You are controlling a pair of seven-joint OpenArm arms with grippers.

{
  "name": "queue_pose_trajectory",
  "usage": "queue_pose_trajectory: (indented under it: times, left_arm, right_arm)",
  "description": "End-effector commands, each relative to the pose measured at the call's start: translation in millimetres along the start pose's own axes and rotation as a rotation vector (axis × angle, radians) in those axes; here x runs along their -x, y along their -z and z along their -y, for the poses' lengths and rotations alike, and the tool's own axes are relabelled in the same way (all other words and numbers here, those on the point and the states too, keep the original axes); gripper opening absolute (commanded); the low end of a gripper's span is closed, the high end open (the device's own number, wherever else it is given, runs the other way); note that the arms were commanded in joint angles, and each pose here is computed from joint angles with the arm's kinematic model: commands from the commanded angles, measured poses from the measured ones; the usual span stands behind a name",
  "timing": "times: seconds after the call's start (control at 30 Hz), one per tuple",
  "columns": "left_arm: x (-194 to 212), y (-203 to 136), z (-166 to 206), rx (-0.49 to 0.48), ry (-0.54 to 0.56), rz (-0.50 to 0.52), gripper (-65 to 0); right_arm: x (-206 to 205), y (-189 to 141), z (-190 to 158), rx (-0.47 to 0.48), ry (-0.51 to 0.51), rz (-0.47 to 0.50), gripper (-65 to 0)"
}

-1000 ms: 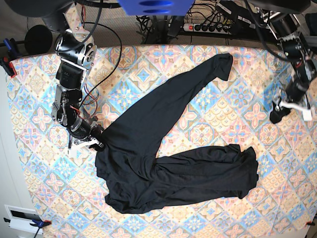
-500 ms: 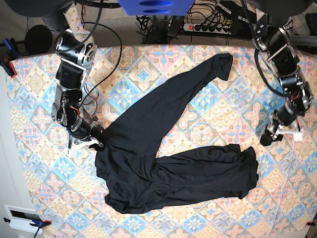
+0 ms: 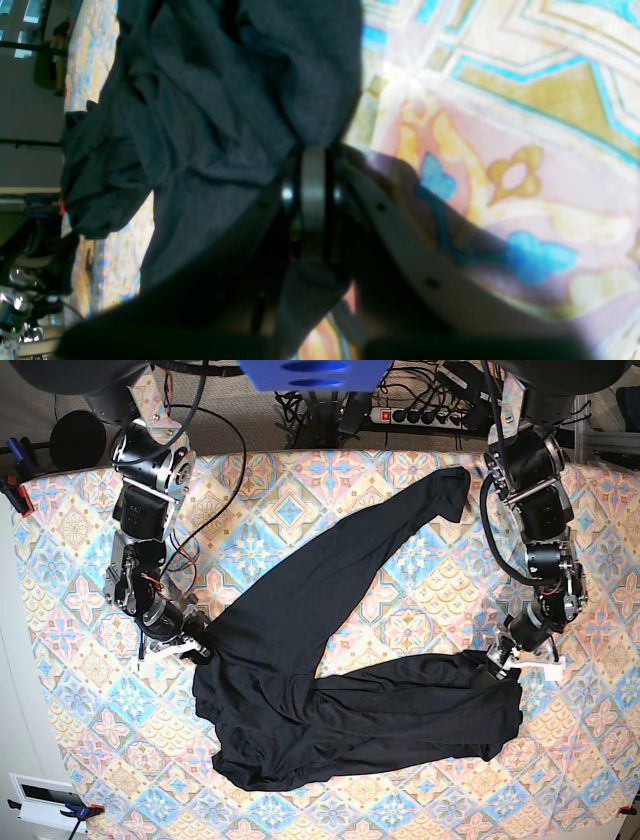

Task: Layout the t-shirt on the table in an organized manner, then fold the t-shirt properly
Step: 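Grasp the shirt hem with the left gripper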

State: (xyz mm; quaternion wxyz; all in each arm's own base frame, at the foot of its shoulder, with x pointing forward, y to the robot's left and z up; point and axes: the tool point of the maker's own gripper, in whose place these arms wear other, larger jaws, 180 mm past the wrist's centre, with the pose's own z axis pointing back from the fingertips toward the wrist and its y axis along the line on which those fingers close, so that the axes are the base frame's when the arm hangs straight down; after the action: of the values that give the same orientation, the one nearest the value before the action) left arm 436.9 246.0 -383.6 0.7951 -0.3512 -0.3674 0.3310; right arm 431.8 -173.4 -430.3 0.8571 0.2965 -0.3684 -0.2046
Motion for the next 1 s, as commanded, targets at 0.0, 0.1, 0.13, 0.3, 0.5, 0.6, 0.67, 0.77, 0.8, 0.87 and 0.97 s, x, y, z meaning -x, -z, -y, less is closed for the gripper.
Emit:
queue_pose_trajectory:
  times: [0.0,0.1,0.13,0.3,0.5,0.6,0.67,0.77,0.8,0.87,0.97]
  left_arm:
    - [-23.1,0.5,18.8,0.043,0.016,0.057,-30.2]
    - [-18.5,10.3,12.9,0.03,-0.034,0.047,-30.3]
    - [-16.7,12.7,9.2,0.022,-0.052,0.046,-30.3]
    - [-26.7,5.7,5.8,0.021,-0.056,0.045,-30.3]
    - [-65.6,-34.6,-1.9,0.132,-0.228,0.119,-30.3]
    - [-83.3,-53.9,-9.7,0.189,-0.32,0.195,-30.3]
    - [-87.9,-60.4,-13.7,0.214,-0.365,0.23,-30.2]
    - [-84.0,-57.3,-13.1,0.239,-0.409,0.24,-30.2]
    - [-76.5,-52.0,-15.0,0.237,-0.428,0.225,-30.3]
    - [-70.6,-46.8,-15.7,0.221,-0.425,0.207,-30.3]
    - [-88.8,-45.6,3.6,0.166,-0.247,0.231,-30.3]
  right_arm:
    - [-1.3,0.9,-2.9,-0.003,0.009,-0.008,-65.0]
    - [-0.7,0.9,-2.9,-0.003,0.009,-0.011,-65.0]
    - [-0.7,0.9,-2.9,-0.003,0.009,-0.011,-65.0]
    - [-1.0,0.9,-2.9,-0.003,0.009,-0.01,-65.0]
    - [-1.4,0.9,-2.8,-0.002,0.008,-0.007,-65.0]
    - [3.2,3.8,-7.2,-0.006,-0.021,-0.027,-65.0]
    - [7.8,6.4,-11.1,-0.009,-0.047,-0.047,-65.0]
    - [10.1,7.6,-13.5,-0.011,-0.062,-0.057,-65.0]
    - [9.9,7.5,-13.3,-0.011,-0.061,-0.056,-65.0]
    - [9.9,7.5,-13.3,-0.011,-0.061,-0.056,-65.0]
    - [9.9,7.5,-13.3,-0.011,-0.061,-0.056,-65.0]
